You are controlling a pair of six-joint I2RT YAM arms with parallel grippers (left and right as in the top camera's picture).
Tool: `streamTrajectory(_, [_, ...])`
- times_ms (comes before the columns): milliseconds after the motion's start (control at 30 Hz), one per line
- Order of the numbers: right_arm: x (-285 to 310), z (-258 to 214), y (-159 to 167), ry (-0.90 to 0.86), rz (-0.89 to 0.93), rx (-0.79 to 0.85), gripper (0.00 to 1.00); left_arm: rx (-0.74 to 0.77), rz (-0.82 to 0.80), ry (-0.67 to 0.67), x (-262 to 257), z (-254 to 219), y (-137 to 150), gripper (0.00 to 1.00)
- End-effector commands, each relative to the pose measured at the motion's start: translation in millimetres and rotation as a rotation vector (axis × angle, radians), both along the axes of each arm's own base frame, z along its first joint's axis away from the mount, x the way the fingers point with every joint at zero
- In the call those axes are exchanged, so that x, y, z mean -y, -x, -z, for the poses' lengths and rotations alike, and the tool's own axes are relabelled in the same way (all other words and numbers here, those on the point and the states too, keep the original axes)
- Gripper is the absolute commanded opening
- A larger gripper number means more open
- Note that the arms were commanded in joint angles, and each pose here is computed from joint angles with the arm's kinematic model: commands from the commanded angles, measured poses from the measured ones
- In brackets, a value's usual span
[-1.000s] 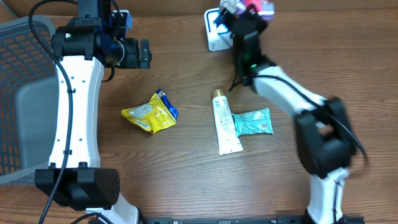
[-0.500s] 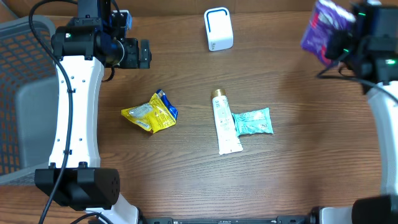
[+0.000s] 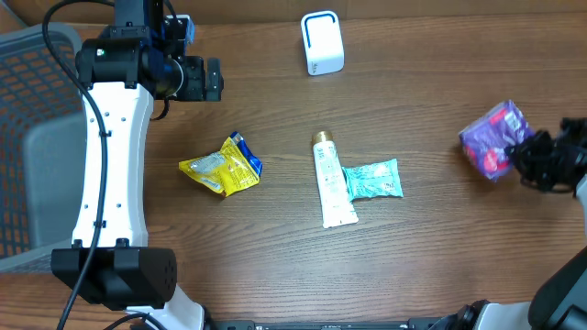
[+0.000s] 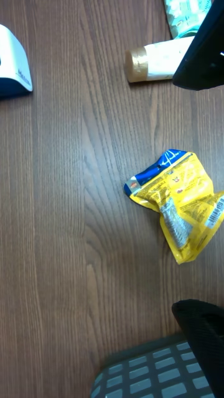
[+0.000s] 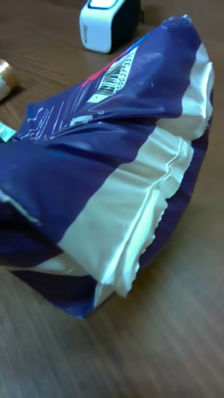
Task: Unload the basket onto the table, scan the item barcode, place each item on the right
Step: 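Carry the purple box right and set it down at the table's right edge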
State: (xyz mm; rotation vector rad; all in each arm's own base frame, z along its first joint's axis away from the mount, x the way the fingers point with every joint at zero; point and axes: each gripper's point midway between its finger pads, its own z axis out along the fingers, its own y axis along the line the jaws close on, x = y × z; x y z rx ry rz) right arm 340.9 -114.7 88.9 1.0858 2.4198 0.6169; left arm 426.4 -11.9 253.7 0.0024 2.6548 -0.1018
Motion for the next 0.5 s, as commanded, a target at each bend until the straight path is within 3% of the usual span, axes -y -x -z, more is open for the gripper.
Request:
streamTrajectory(0, [3.0,-4.1,0.3,-0.043,0.028,0.031,0.28,-0.012,0.015,-0.013,-2.3,5.6,-1.3,1.00])
streamTrajectory(67, [4.1,-4.1,1.3,-0.046,0.033,0.028,0.79,-0.012,0.014,-0.013,-2.3,5.6,-1.3,1.00])
streamTrajectory(100, [4.2,-4.3,1.5,-0.047,0.033,0.027,0.87,-0.012,0.015,-0.013,-2.2,5.6,-1.3,1.00])
streamTrajectory(167, [0.7,-6.7,1.6,-0.065,0.026,0.030,0.95,-0.012,0.015,-0.013,-2.2,5.6,-1.3,1.00])
streamTrajectory(467, [-12.8,-68.2,-7.4,-0.030,-0.115,0.037,1.00,-0.012,0.015,-0.013,-2.3,5.6,-1.3,1.00])
